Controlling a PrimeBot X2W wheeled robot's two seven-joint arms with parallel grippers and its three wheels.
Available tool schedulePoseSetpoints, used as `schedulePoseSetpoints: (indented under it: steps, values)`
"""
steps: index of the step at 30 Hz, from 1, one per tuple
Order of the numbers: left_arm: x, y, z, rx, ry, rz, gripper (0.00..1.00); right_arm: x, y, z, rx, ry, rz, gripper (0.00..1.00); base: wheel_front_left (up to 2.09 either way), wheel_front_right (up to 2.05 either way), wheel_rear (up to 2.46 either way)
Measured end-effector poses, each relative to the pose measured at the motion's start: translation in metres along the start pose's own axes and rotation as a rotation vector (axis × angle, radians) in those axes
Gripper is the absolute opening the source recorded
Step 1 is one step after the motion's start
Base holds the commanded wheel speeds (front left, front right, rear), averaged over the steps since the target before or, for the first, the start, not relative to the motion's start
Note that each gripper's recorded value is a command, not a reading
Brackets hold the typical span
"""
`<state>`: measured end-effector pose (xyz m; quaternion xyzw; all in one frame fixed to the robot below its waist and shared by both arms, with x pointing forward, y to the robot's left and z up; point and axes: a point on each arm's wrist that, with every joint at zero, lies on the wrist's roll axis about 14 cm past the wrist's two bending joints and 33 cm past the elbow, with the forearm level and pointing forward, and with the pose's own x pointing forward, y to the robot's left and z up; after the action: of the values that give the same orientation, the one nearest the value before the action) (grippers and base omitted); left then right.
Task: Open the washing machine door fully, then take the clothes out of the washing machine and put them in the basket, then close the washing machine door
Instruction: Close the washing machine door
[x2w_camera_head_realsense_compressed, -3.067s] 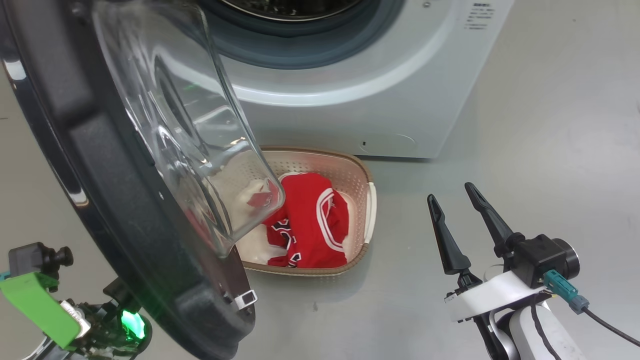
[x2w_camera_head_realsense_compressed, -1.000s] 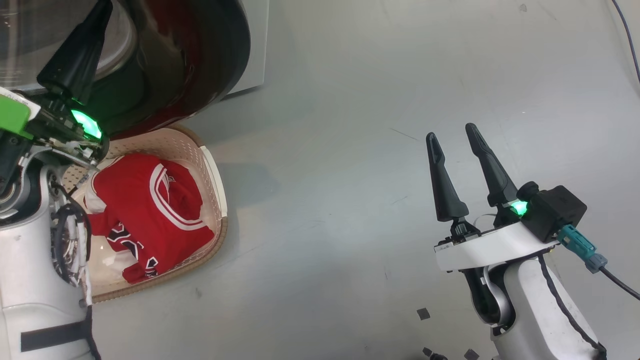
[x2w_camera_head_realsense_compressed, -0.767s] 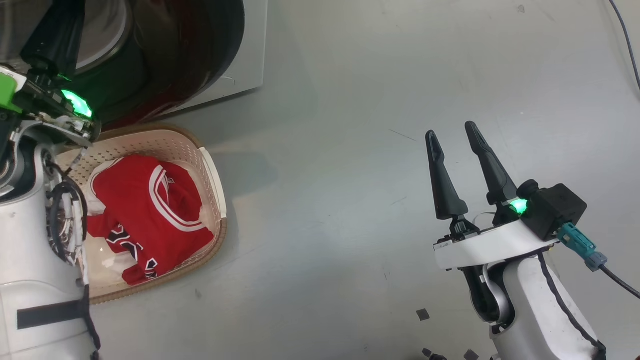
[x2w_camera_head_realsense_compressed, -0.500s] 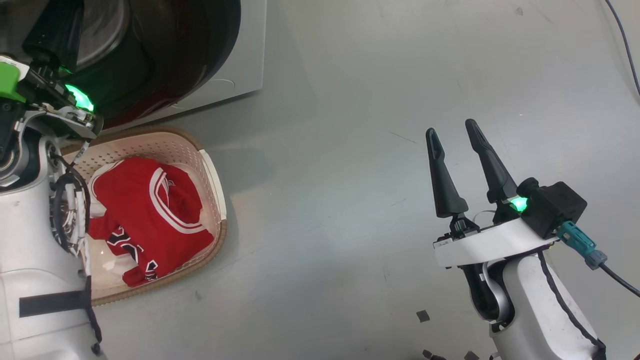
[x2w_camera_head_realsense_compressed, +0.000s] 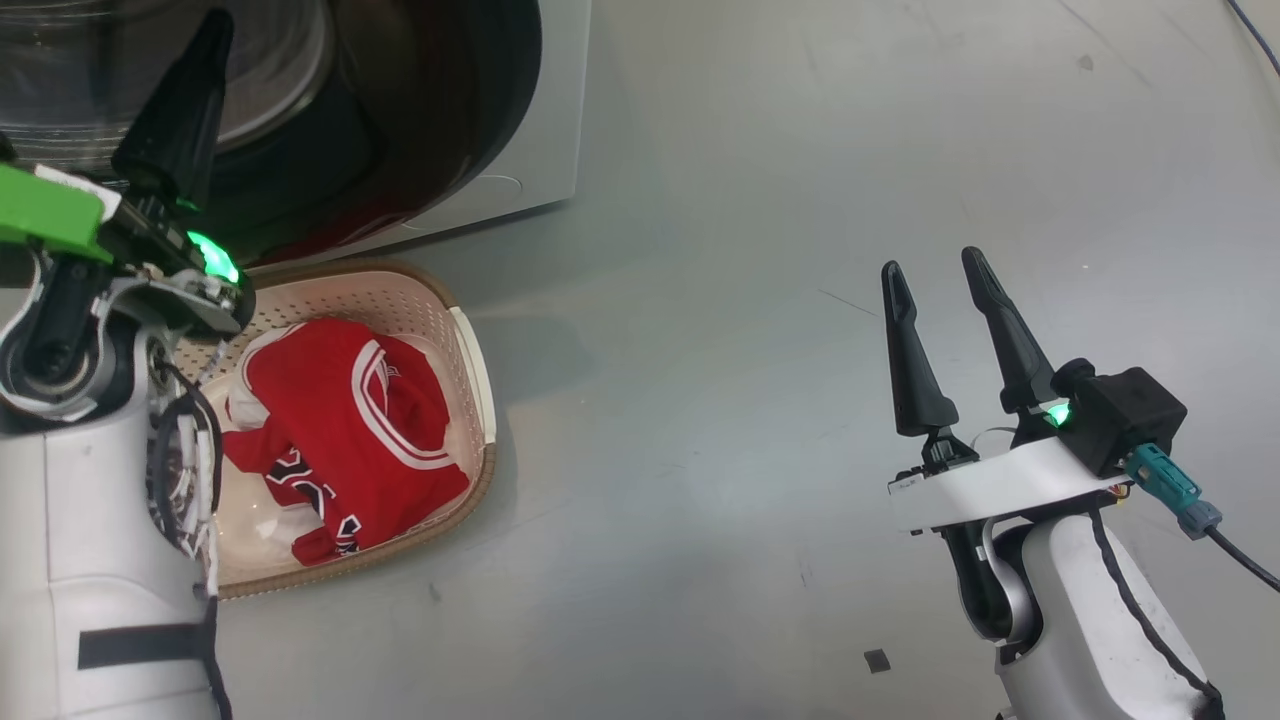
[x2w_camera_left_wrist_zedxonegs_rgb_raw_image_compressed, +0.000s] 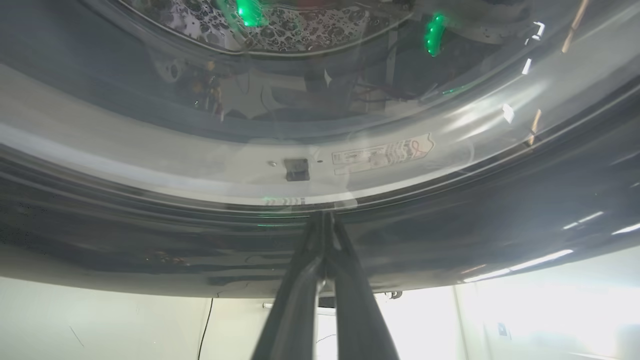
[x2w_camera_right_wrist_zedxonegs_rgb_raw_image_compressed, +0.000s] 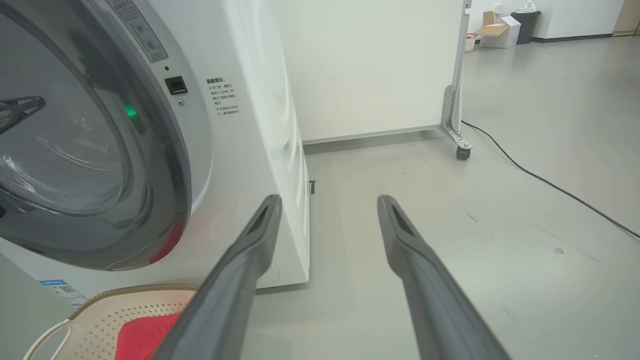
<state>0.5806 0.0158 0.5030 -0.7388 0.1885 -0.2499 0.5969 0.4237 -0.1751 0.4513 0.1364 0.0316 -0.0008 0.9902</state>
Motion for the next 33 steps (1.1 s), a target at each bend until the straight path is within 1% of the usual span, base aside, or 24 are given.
schedulePoseSetpoints:
  steps: [3, 6, 9, 11, 15, 17, 19, 21, 22, 25, 28, 30, 32, 33]
  values:
    - [-0.019, 0.003, 0.006, -0.010, -0.038, 0.013, 0.00, 0.000, 0.003, -0.003, -0.007, 0.009, 0.008, 1.00, 0.00, 0.00, 0.00]
    - [-0.034, -0.010, 0.013, 0.012, -0.072, -0.011, 0.00, -0.002, 0.006, -0.007, -0.012, 0.019, 0.018, 1.00, 0.00, 0.00, 0.00]
    - [-0.053, -0.021, 0.021, 0.007, -0.119, -0.037, 0.00, -0.002, 0.011, -0.007, -0.023, 0.019, 0.037, 1.00, 0.00, 0.00, 0.00]
    - [-0.068, -0.021, 0.024, 0.008, -0.145, -0.030, 0.00, -0.003, 0.015, -0.008, -0.027, 0.023, 0.048, 1.00, 0.00, 0.00, 0.00]
    - [-0.097, -0.020, 0.022, -0.024, -0.182, -0.019, 0.00, -0.005, 0.021, -0.009, -0.034, 0.027, 0.072, 1.00, 0.00, 0.00, 0.00]
    - [-0.110, -0.021, 0.020, -0.028, -0.201, -0.013, 0.11, -0.007, 0.026, -0.010, -0.033, 0.031, 0.086, 1.00, 0.00, 0.00, 0.00]
    - [-0.122, -0.023, 0.018, -0.030, -0.215, -0.012, 0.11, -0.009, 0.032, -0.011, -0.030, 0.034, 0.102, 1.00, 0.00, 0.00, 0.00]
    - [-0.134, -0.025, 0.016, -0.031, -0.231, -0.010, 0.19, -0.011, 0.038, -0.012, -0.027, 0.035, 0.122, 1.00, 0.00, 0.00, 0.00]
    - [-0.141, -0.027, 0.015, -0.041, -0.245, -0.016, 0.27, -0.012, 0.040, -0.011, -0.026, 0.035, 0.129, 1.00, 0.00, 0.00, 0.00]
    - [-0.157, -0.030, 0.012, -0.040, -0.270, -0.016, 0.37, -0.015, 0.047, -0.011, -0.022, 0.035, 0.148, 1.00, 0.00, 0.00, 0.00]
    - [-0.173, -0.034, 0.010, -0.031, -0.299, -0.014, 0.41, -0.018, 0.054, -0.011, -0.025, 0.035, 0.167, 1.00, 0.00, 0.00, 0.00]
    - [-0.183, -0.036, 0.008, -0.026, -0.312, -0.013, 0.49, -0.019, 0.058, -0.009, -0.026, 0.029, 0.179, 1.00, 0.00, 0.00, 0.00]
    - [-0.189, -0.039, 0.003, -0.025, -0.315, -0.016, 0.83, -0.020, 0.061, -0.007, -0.026, 0.023, 0.188, 1.00, 0.00, 0.00, 0.00]
    - [-0.192, -0.041, 0.002, -0.021, -0.320, -0.020, 0.89, -0.022, 0.062, -0.007, -0.025, 0.023, 0.190, 1.00, 0.00, 0.00, 0.00]
